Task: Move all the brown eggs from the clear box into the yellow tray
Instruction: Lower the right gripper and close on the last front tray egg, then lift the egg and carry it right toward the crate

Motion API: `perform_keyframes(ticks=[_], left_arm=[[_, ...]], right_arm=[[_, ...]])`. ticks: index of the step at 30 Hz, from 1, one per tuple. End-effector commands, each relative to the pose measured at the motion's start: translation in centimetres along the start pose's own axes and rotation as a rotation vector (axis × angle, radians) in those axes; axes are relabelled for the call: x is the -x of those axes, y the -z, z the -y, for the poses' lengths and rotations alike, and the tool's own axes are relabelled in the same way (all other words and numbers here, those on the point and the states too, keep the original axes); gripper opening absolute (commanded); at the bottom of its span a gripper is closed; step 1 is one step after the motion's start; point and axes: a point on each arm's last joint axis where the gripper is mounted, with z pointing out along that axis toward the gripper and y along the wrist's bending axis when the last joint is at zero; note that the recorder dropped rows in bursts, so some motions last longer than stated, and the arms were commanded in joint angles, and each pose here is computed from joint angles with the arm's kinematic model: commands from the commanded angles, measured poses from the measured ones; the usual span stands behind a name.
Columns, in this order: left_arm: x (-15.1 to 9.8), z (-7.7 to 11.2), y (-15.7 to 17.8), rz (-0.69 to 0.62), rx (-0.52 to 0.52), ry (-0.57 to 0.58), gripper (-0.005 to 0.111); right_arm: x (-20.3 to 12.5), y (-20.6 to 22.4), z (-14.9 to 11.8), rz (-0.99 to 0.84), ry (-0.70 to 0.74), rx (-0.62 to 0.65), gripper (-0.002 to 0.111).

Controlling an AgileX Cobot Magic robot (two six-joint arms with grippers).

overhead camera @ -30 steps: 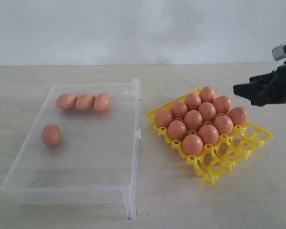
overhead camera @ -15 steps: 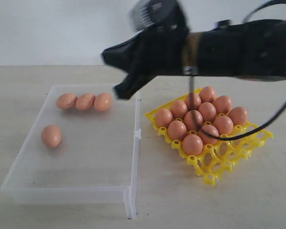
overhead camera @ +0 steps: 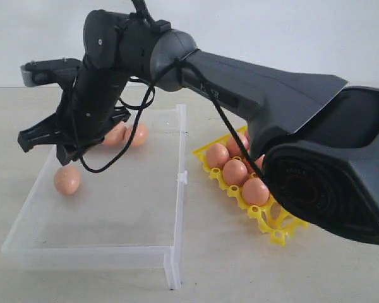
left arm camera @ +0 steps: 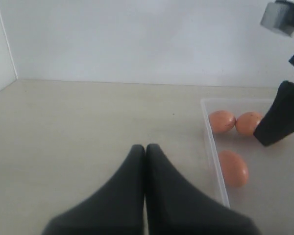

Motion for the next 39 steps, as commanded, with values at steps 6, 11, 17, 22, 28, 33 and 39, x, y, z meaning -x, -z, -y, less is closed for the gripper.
perform_keyframes(ticks=[6,11,17,22,28,33,39], left_arm=[[0.2,0.0,0.1,0.008,-0.005,0.004,-0.004],[0.2,0.0,0.1,0.008,-0.005,0.004,-0.004],[0.2,0.0,0.1,0.008,-0.005,0.004,-0.004],[0.2,0.0,0.1,0.008,-0.005,0.004,-0.004],[0.2,0.0,0.1,0.008,-0.005,0.004,-0.004],[0.2,0.0,0.1,0.008,-0.005,0.004,-0.004],[0.2,0.0,0.1,0.008,-0.005,0.004,-0.004]], right_arm=[[1.3,-1.2,1.2,0.162,-0.139,-0.027,0.056],[0.4,-3.5,2.1,0.116,-0.184,-0.039,0.056],[-0.5,-5.6,2.9,0.089,-0.214,-0.045,0.056],[-1.2,-7.0,3.3,0.062,-0.240,-0.042,0.056],[-1.3,-7.4,3.5,0.070,-0.253,-0.044,0.024],[-0.9,-7.2,3.5,0.102,-0.249,-0.045,0.000],[-1.6,-7.2,3.4,0.024,-0.237,-0.047,0.000]])
